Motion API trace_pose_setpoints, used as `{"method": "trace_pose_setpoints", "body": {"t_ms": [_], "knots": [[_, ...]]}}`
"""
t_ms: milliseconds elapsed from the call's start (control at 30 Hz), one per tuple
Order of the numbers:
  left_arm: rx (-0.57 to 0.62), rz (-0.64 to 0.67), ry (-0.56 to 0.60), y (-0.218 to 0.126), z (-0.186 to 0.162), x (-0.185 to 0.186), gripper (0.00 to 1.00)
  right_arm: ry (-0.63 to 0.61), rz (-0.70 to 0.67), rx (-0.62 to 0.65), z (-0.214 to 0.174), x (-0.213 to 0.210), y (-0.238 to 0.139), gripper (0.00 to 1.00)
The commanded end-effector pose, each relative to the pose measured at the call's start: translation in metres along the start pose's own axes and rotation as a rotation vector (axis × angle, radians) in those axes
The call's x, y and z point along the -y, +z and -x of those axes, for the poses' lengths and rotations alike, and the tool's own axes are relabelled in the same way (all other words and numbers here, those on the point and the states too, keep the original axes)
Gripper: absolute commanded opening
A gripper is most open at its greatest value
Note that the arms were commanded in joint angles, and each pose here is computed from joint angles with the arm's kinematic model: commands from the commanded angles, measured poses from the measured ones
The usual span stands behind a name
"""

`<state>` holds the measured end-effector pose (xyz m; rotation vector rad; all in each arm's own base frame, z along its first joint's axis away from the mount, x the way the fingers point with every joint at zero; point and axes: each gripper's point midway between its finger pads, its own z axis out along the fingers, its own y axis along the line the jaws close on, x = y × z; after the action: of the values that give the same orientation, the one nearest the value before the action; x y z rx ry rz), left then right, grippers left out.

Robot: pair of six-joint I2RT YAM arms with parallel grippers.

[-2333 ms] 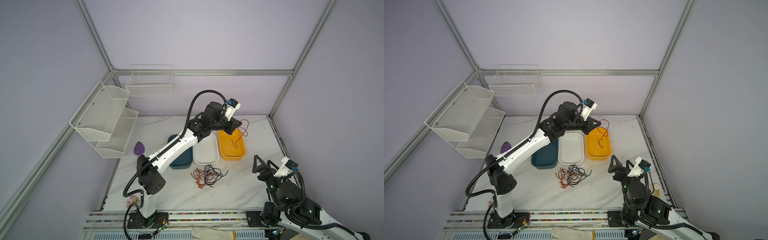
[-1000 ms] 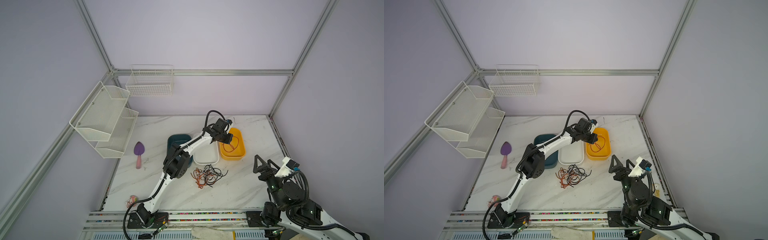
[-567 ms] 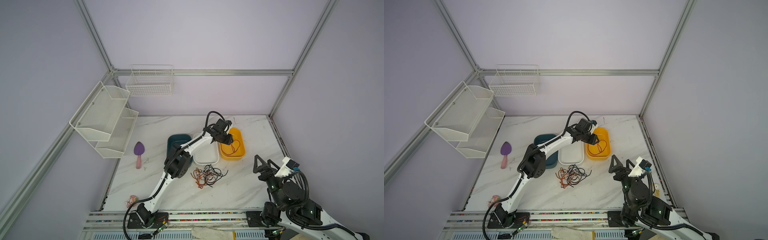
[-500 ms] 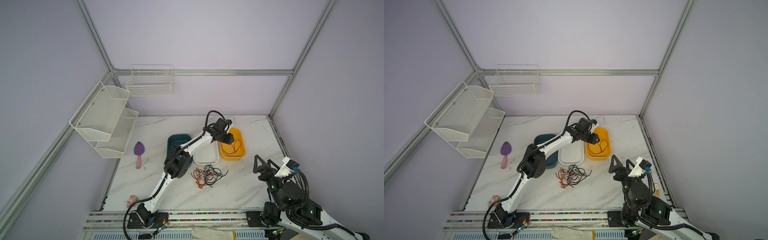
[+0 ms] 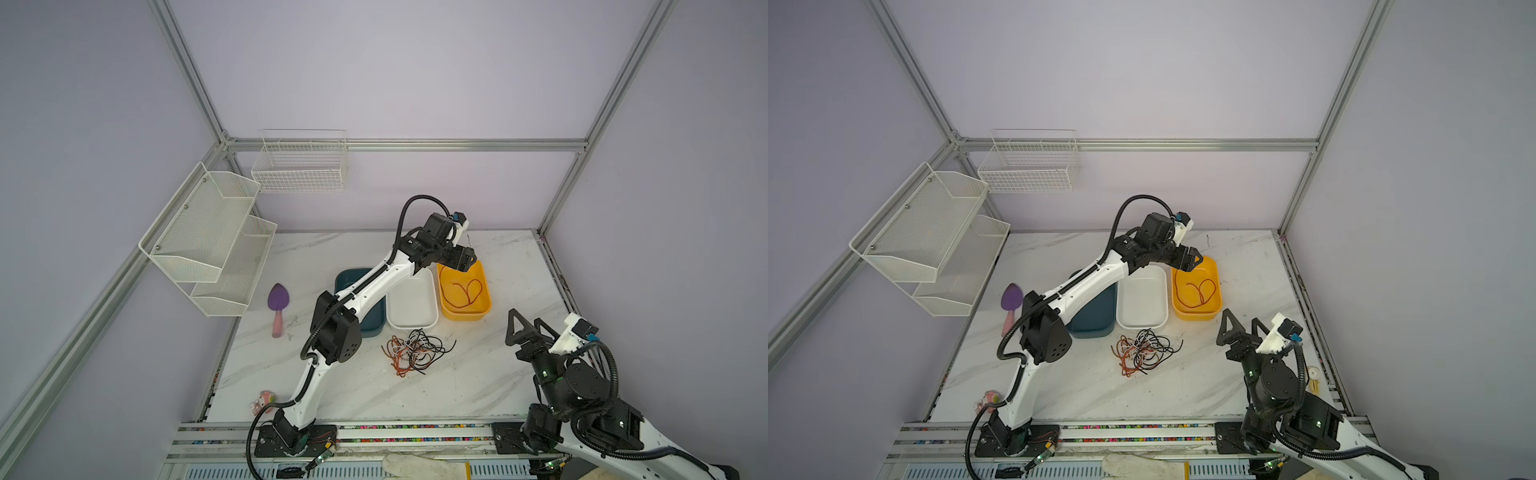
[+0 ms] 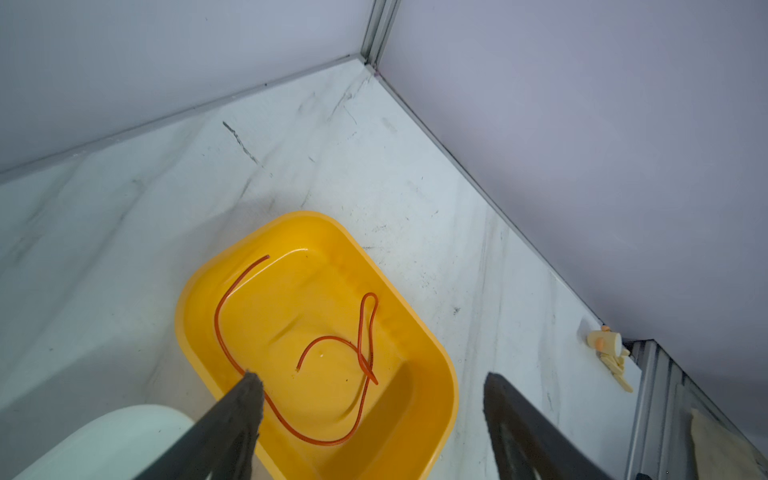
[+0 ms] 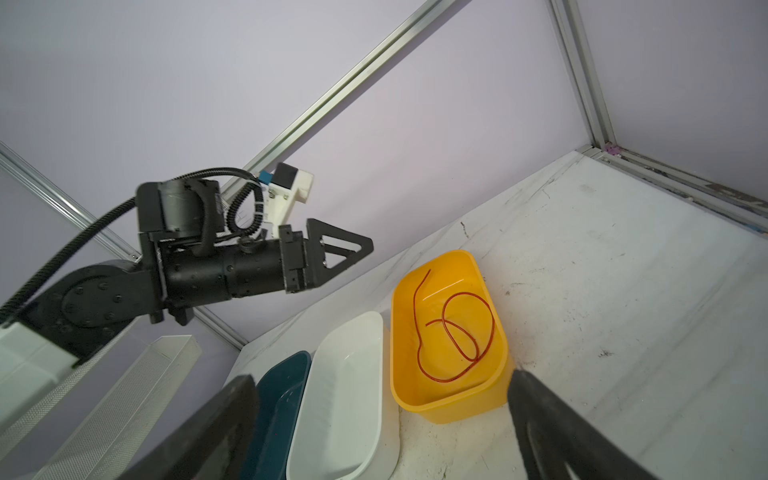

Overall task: Untangle the cables
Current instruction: 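Move the left gripper back beside the teal bin while the right reaches the bundle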

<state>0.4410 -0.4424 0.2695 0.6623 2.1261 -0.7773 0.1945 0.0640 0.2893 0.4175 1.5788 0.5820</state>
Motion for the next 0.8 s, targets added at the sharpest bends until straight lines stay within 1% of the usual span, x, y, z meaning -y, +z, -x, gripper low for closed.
{"method": "trace_pose_setpoints", "body": {"t_ms": [0,133,267,367,467,567,667,767], "knots": [[0.113,0.079,0.093,-0.064,0.037,-0.009,0.84,-0.065,0.022,-0.020,-0.013,-0.011,0.008,0.97],[0.139,0.152,0.136,-0.105,0.029,-0.019,0.91,-0.168,0.038,-0.092,-0.034,-0.029,0.021,0.97],[0.136,0.189,0.146,-0.140,0.005,-0.021,0.95,-0.278,0.071,-0.199,-0.069,-0.050,0.035,0.97],[0.126,0.223,0.150,-0.162,-0.019,-0.026,0.97,-0.315,0.110,-0.302,-0.100,-0.062,0.042,0.96],[0.115,0.291,0.167,-0.185,-0.049,-0.038,0.99,-0.326,0.147,-0.422,-0.138,-0.068,0.044,0.94],[0.131,0.361,0.180,-0.215,-0.069,-0.047,1.00,-0.313,0.169,-0.529,-0.169,-0.072,0.043,0.91],[0.137,0.440,0.190,-0.235,-0.093,-0.061,1.00,-0.290,0.218,-0.617,-0.191,-0.081,0.038,0.88],[0.143,0.512,0.203,-0.248,-0.109,-0.074,1.00,-0.269,0.268,-0.665,-0.203,-0.094,0.033,0.88]]}}
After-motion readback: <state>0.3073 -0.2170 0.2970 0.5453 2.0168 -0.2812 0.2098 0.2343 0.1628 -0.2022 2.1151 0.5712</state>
